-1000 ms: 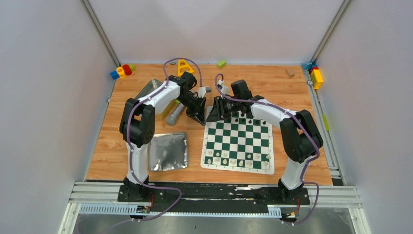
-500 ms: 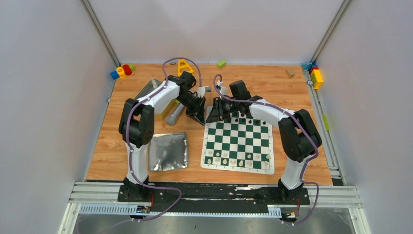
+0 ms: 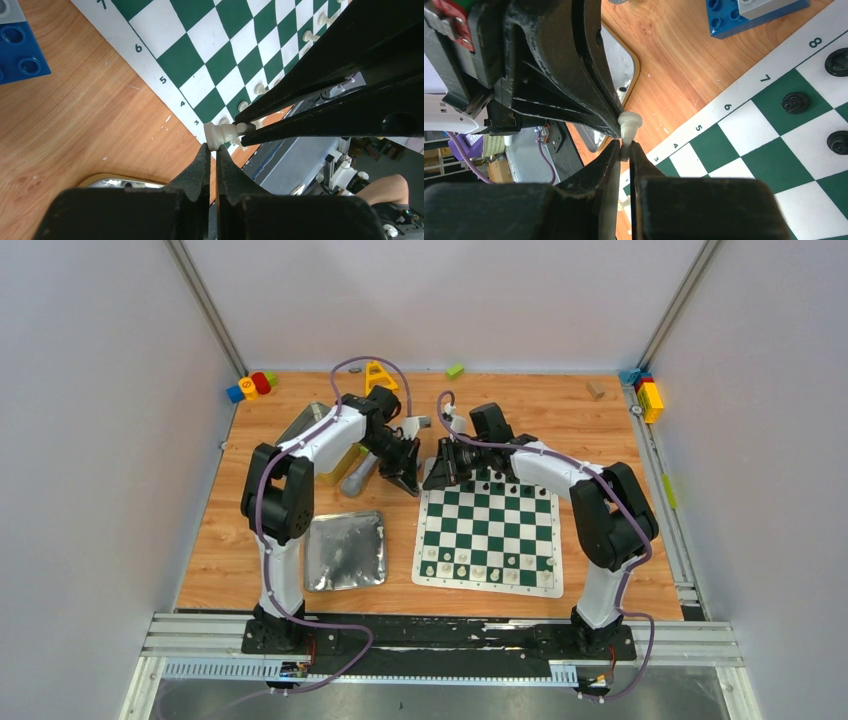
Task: Set up the chess pieces on the board
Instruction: Place the chess piece on the chessboard.
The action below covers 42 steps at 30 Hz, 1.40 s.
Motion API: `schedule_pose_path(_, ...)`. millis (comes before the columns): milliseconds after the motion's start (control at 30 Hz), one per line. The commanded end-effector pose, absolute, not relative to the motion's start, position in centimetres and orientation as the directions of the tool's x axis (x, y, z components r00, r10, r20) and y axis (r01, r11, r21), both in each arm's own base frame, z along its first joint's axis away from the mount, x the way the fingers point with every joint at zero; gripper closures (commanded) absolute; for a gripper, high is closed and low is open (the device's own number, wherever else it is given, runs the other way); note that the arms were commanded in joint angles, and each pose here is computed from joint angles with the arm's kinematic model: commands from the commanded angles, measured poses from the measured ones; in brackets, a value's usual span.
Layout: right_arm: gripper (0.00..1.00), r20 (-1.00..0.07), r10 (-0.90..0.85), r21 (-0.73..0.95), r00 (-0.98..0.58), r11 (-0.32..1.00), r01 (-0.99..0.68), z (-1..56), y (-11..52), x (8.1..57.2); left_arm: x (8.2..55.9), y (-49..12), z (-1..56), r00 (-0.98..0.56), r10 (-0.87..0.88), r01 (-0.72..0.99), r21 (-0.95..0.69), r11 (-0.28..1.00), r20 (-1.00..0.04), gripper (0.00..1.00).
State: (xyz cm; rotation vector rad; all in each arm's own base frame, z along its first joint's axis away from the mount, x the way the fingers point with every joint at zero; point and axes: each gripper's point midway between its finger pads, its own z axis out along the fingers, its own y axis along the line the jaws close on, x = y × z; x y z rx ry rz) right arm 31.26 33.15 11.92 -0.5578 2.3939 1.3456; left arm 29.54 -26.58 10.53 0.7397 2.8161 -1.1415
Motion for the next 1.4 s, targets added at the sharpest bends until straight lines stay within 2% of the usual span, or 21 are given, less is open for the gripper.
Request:
schedule_pose_path(0, 1.00, -0.526, -0.172, 0.726, -0.833, 0.420, -0.545, 14.3, 34.4, 31.7, 30.0, -27.1, 13.6, -0.864, 0.409, 0.493, -0.650, 0.578, -0.293, 0.92)
schedule_pose_path(167, 1.00, -0.555, -0.168, 0.703, -0.815, 0.428, -0.567, 14.9, 33.5, 31.7, 30.1, -26.8, 14.5, -0.845, 0.417, 0.530, -0.627, 0.571, -0.334, 0.68)
schedule_pose_path(400, 1.00, -0.642, -0.193, 0.613, -0.742, 0.452, -0.648, 15.3, 30.7, 30.7, 30.9, -24.8, 15.9, -0.837, 0.383, 0.548, -0.588, 0.595, -0.391, 0.41)
schedule_pose_path(567, 1.00, -0.707, -0.231, 0.512, -0.669, 0.486, -0.709, 15.7, 27.3, 29.7, 31.2, -22.3, 16.2, -0.788, 0.413, 0.609, -0.479, 0.633, -0.456, 0.36)
schedule_pose_path(700, 1.00, -0.733, -0.360, 0.389, -0.578, 0.475, -0.789, 15.5, 24.7, 27.2, 31.4, -20.1, 16.2, -0.747, 0.456, 0.643, -0.353, 0.679, -0.484, 0.35)
schedule_pose_path(867, 1.00, -0.646, -0.551, 0.305, -0.528, 0.449, -0.840, 15.0, 20.9, 23.1, 32.1, -17.6, 17.1, -0.705, 0.495, 0.655, -0.199, 0.729, -0.507, 0.32)
schedule_pose_path(1000, 0.99, -0.527, -0.683, 0.268, -0.506, 0.432, -0.861, 14.7, 17.4, 19.8, 32.5, -16.2, 17.8, -0.682, 0.516, 0.652, -0.112, 0.750, -0.518, 0.26)
schedule_pose_path(1367, 0.99, -0.256, -0.833, 0.231, -0.490, 0.440, -0.868, 12.1, 11.1, 15.2, 33.2, -14.7, 18.0, -0.675, 0.531, 0.630, -0.025, 0.776, -0.513, 0.10)
